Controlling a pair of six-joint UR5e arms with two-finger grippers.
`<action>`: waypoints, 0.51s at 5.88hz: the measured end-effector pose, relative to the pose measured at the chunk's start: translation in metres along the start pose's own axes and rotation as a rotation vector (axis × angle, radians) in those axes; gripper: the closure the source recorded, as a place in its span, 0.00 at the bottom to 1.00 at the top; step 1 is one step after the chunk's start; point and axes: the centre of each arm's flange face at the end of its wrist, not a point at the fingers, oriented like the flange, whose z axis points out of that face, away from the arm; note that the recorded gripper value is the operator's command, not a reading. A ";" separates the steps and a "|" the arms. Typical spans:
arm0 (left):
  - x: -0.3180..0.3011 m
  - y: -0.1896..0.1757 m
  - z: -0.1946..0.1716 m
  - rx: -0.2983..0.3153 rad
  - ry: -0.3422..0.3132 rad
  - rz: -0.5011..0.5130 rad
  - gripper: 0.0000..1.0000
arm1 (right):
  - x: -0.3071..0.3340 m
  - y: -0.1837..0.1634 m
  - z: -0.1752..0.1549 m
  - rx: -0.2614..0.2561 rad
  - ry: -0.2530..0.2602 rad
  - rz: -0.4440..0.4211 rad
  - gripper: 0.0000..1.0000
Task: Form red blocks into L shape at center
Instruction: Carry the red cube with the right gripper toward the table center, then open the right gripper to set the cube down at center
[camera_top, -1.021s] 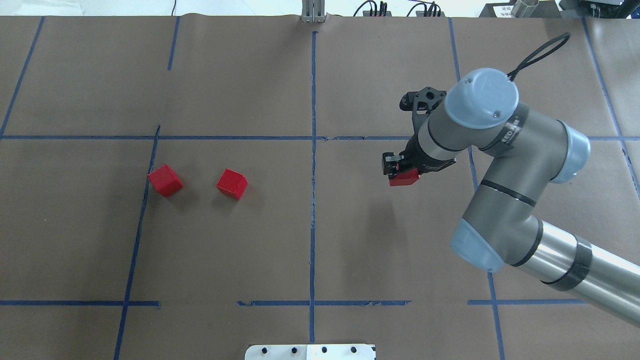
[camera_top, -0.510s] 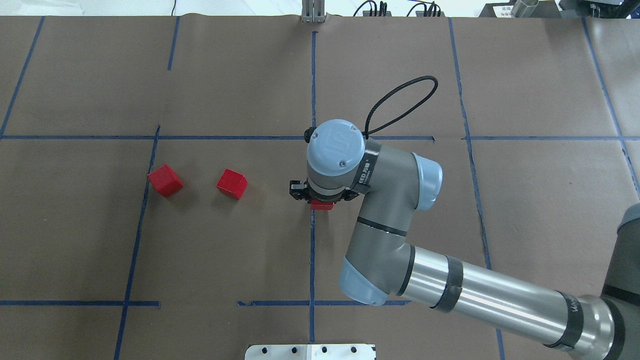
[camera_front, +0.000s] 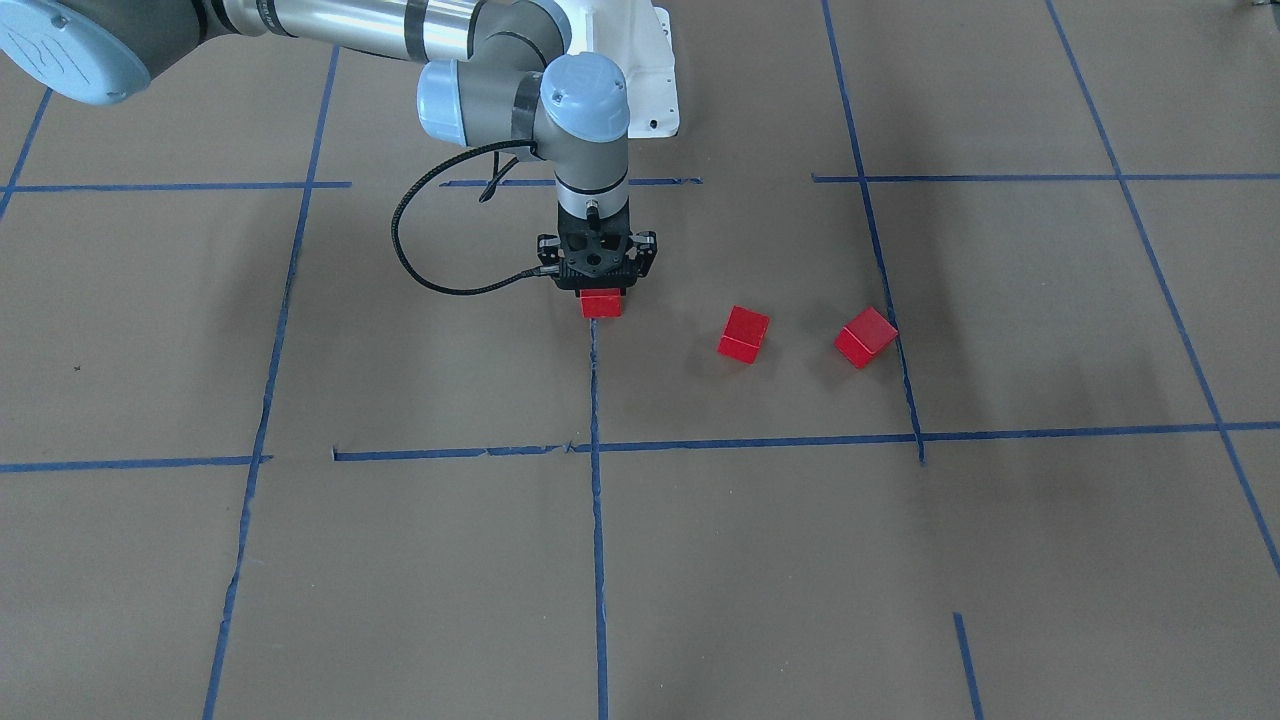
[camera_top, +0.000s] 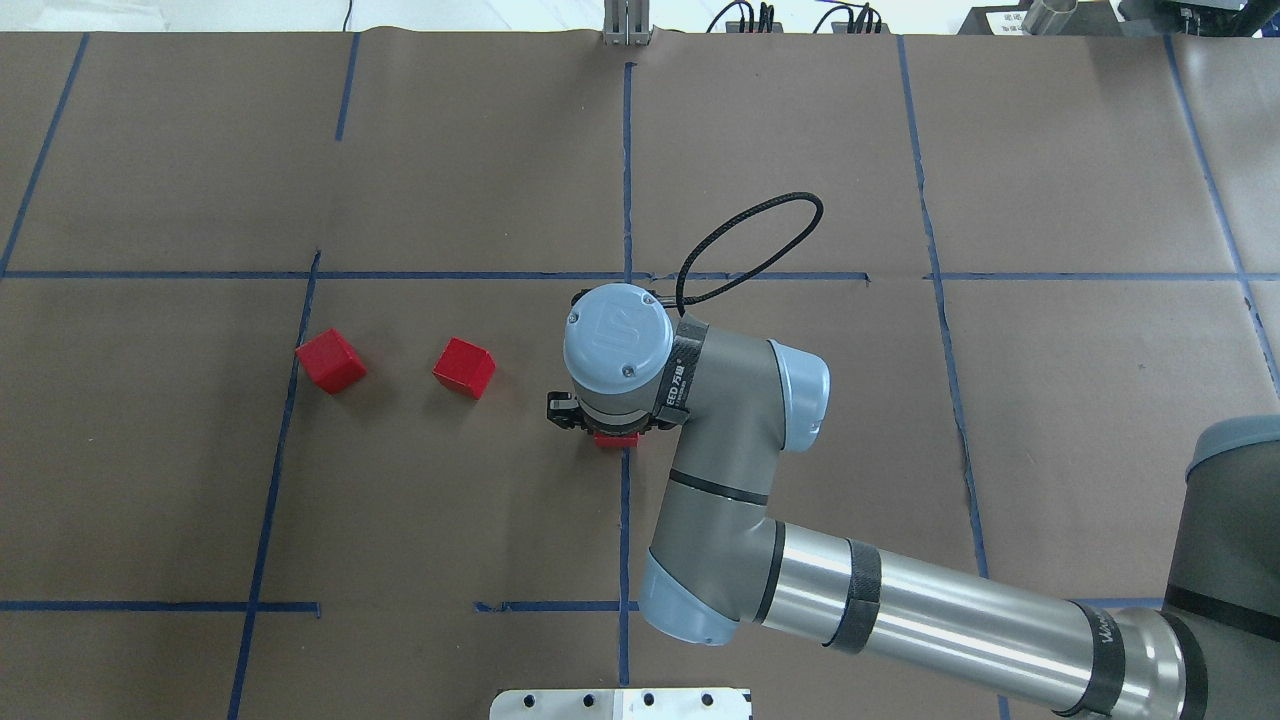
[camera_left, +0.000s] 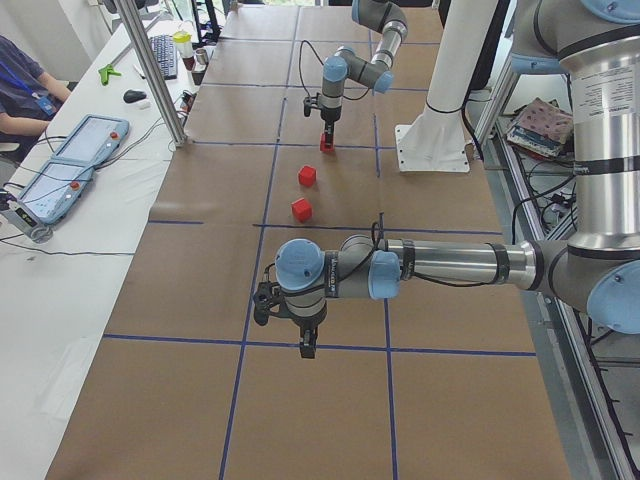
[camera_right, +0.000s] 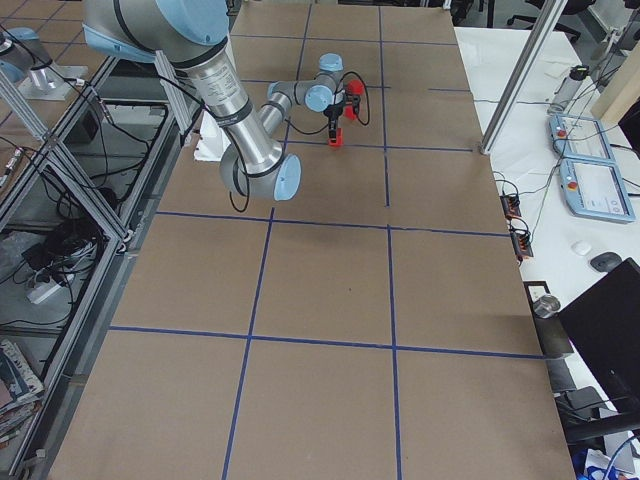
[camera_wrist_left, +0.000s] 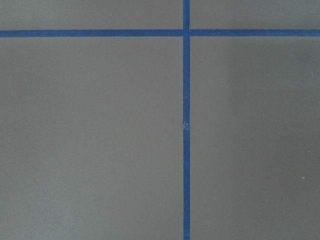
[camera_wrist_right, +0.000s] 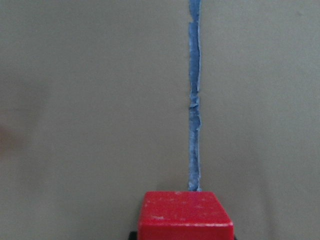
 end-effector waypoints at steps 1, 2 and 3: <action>0.000 0.000 0.000 -0.001 0.000 -0.001 0.00 | 0.000 0.000 0.001 -0.001 0.002 0.000 0.00; 0.000 0.000 0.000 -0.001 0.000 -0.002 0.00 | 0.000 0.001 0.001 -0.002 0.003 0.000 0.00; 0.000 0.000 0.000 -0.001 0.000 -0.001 0.00 | 0.001 -0.003 -0.001 0.000 0.001 -0.001 0.00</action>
